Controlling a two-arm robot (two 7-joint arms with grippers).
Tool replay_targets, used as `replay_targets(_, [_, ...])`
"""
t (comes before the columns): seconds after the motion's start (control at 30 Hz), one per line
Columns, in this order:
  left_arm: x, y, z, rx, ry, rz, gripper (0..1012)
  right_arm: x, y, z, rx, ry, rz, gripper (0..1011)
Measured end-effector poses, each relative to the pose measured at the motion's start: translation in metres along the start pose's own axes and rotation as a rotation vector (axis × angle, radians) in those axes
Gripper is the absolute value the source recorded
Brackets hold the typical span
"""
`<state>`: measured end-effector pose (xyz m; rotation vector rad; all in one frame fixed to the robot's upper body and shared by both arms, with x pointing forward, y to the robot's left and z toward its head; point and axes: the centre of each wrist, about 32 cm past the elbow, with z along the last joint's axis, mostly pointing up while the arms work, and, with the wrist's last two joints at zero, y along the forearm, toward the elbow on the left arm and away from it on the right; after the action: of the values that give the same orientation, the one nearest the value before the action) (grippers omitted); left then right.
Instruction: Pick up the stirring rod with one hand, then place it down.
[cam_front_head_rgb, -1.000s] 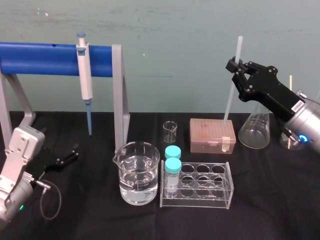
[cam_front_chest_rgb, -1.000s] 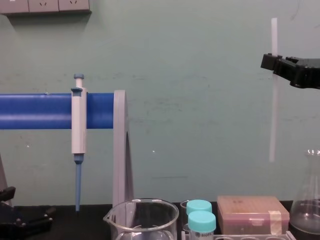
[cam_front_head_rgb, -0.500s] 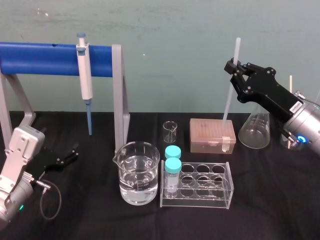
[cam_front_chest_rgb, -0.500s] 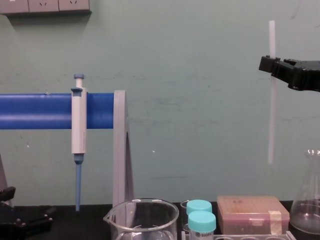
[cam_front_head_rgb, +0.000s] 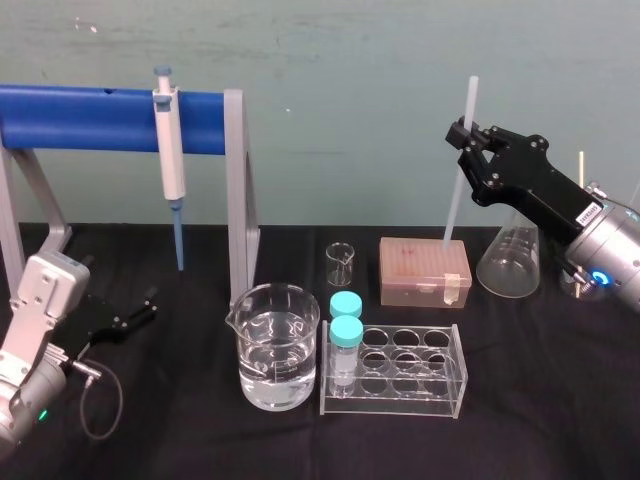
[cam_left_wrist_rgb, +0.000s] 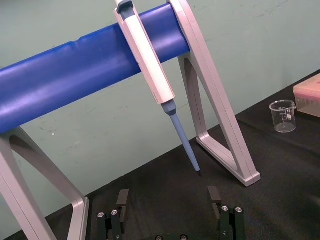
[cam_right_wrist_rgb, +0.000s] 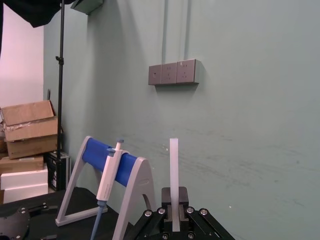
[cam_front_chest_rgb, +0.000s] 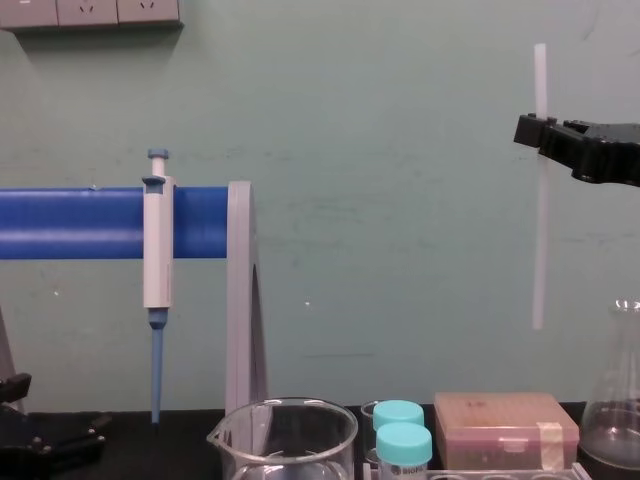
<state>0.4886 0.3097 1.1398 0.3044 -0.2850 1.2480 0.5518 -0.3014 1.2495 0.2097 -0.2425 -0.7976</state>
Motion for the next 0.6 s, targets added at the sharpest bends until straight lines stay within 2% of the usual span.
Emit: replay_targets(0.6, [0.0000, 0.0000, 0.0000, 0.000, 0.000, 0.000, 1000, 0.0023, 0.0008, -0.0010, -0.002, 0.002, 0.005, 71])
